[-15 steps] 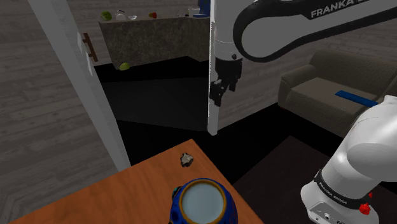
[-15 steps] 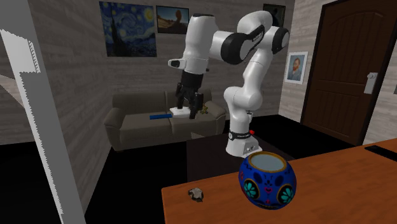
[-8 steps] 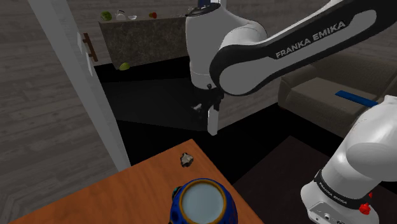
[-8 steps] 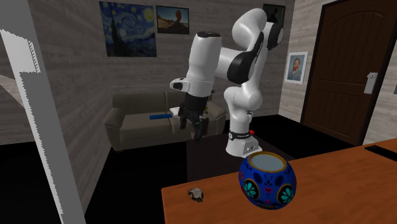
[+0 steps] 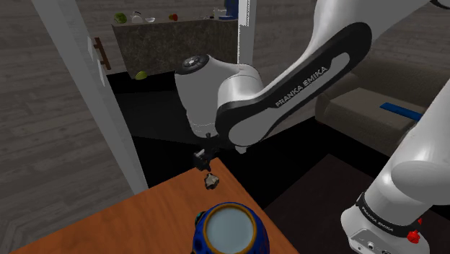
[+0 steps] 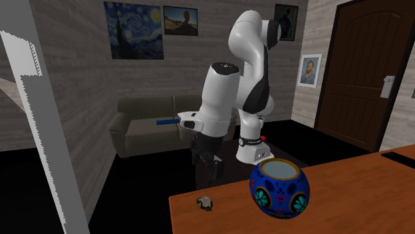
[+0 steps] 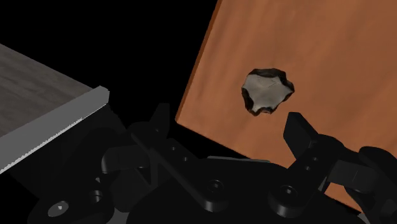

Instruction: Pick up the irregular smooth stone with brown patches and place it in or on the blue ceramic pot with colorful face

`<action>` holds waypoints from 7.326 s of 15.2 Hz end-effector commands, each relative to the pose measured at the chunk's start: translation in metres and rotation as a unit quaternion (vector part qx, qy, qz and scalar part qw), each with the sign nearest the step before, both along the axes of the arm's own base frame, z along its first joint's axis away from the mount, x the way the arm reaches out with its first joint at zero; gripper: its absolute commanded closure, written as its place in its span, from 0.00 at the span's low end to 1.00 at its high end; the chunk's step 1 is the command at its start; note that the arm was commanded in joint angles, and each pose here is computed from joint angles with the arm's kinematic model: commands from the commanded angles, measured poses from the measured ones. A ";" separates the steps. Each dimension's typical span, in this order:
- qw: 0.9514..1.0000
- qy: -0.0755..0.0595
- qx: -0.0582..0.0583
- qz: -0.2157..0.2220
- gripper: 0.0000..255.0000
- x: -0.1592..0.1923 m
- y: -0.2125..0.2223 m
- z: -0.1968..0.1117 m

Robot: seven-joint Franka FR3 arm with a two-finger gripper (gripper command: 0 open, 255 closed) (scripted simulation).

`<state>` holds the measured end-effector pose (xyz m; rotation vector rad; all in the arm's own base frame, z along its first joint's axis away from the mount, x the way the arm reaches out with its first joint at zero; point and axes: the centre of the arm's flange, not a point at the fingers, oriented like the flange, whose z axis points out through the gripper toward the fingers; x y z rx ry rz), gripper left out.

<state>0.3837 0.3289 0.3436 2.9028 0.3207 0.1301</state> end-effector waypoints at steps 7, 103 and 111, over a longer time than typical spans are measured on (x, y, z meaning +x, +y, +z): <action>1.000 0.004 -0.006 -0.003 0.00 0.011 0.034 -0.054; 0.975 0.091 0.159 -0.125 1.00 0.010 -0.039 -0.046; 0.975 0.091 0.159 -0.125 1.00 0.010 -0.039 -0.003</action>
